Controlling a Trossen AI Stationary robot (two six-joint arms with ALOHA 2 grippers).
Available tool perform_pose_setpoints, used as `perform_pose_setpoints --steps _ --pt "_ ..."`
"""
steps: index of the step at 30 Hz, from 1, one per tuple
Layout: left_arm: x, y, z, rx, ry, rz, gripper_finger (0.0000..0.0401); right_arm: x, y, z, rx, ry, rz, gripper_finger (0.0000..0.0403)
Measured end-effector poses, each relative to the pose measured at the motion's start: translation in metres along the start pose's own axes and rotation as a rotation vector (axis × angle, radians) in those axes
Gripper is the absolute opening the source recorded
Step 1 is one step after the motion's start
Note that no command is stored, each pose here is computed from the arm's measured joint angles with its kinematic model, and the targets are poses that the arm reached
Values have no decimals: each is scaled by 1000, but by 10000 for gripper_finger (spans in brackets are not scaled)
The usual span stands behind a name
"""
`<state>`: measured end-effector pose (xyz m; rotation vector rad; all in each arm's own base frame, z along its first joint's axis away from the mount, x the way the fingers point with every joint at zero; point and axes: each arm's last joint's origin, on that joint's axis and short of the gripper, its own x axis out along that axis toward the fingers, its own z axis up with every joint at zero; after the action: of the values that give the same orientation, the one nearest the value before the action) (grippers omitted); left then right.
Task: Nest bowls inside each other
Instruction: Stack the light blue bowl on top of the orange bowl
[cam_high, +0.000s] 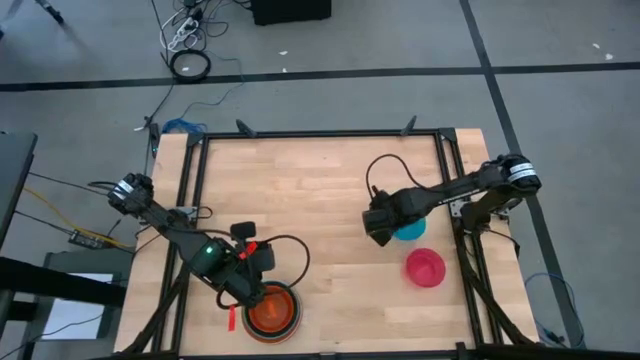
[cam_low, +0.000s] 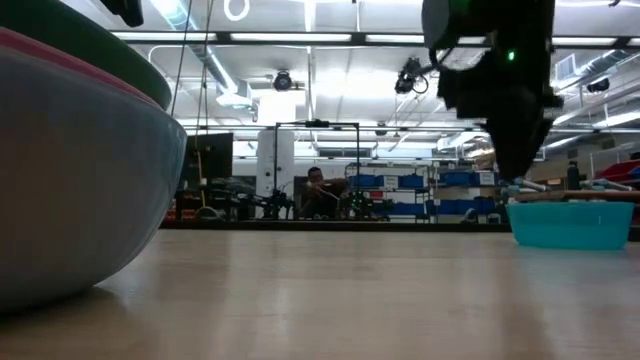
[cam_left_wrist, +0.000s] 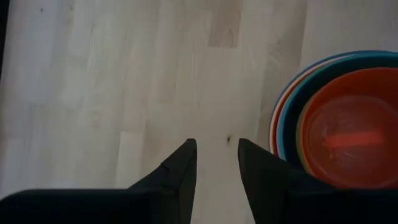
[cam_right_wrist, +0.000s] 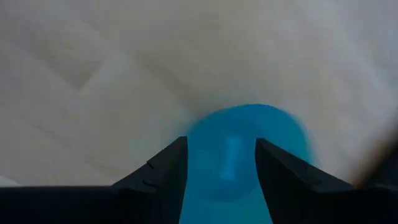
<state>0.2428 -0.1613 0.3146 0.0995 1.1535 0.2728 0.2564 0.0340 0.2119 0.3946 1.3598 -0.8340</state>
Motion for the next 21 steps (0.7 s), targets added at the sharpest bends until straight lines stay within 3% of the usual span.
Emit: perform_pose_setpoints --steps 4,14,16,19,21 --pt "0 0 -1 4 6 5 127 24 6 -7 16 14 98 171" --pt "0 2 -2 11 12 20 127 65 2 -23 61 4 136 156" --pt "0 2 -2 15 19 29 127 65 1 -23 26 3 135 126" --pt "-1 3 -3 14 22 31 127 57 4 -18 -62 -9 147 39" --pt "-3 5 -3 0 9 21 127 44 12 -11 -124 -60 174 13"
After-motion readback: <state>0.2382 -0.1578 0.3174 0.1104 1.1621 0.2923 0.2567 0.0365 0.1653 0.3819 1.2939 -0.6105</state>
